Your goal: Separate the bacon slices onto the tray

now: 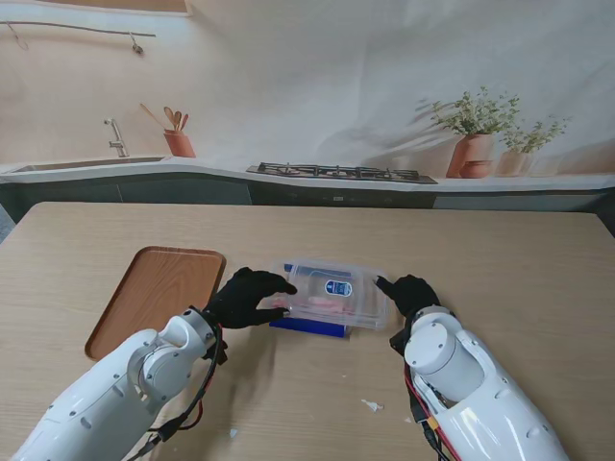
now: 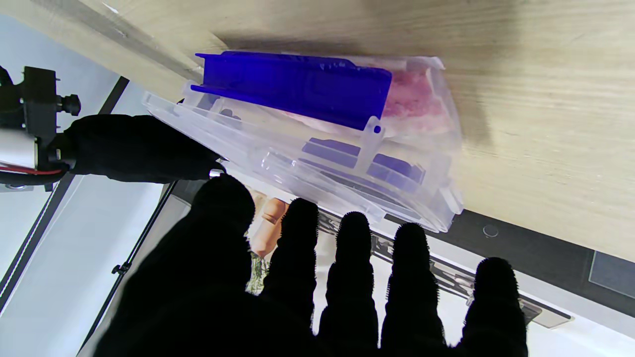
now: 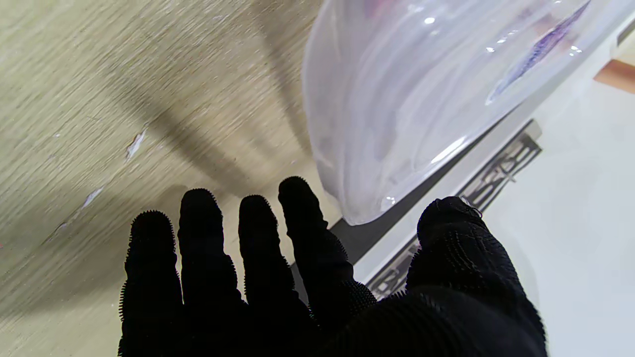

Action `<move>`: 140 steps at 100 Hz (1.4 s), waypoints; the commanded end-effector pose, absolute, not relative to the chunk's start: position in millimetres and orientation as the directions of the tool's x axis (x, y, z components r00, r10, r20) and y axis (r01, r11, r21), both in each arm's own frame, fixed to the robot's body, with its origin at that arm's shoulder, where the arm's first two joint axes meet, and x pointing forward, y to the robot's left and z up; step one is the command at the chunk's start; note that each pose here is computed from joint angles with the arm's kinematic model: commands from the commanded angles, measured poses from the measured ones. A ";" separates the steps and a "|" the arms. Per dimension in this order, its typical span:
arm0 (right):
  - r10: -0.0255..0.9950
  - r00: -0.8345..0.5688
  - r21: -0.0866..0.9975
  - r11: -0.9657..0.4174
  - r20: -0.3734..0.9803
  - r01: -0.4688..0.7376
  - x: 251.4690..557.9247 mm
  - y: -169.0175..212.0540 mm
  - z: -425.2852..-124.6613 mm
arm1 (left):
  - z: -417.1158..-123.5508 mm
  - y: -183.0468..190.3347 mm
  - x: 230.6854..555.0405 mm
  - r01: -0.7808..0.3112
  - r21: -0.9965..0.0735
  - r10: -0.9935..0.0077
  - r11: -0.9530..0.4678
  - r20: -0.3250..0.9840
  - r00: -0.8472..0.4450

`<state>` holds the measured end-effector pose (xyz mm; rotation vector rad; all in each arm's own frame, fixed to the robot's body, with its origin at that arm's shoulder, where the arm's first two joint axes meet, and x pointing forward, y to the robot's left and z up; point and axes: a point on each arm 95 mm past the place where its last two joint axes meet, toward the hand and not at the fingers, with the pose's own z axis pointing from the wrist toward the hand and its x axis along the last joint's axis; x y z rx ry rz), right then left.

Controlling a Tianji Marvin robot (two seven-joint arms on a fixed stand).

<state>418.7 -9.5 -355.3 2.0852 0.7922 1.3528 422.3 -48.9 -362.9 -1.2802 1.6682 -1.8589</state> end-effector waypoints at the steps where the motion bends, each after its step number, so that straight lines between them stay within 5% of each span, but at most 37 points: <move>1: 0.706 0.325 0.680 -0.702 0.629 0.209 416.3 -0.4 -353.8 | -369.9 -49.6 418.8 -0.339 -0.910 -0.749 -0.239 0.395 -0.532; 64: 0.608 0.394 0.546 -0.794 0.690 0.270 416.8 13.0 -348.8 | -370.5 -50.9 418.1 -0.350 -0.907 -0.748 -0.235 0.399 -0.531; 100: 0.424 0.480 0.376 -0.905 0.768 0.198 416.3 14.7 -345.7 | -371.1 -51.5 417.9 -0.354 -0.905 -0.746 -0.234 0.401 -0.531; 140: 0.429 0.474 0.392 -0.902 0.769 0.179 418.5 16.3 -344.4 | -368.0 -50.7 418.2 -0.344 -0.906 -0.739 -0.248 0.406 -0.538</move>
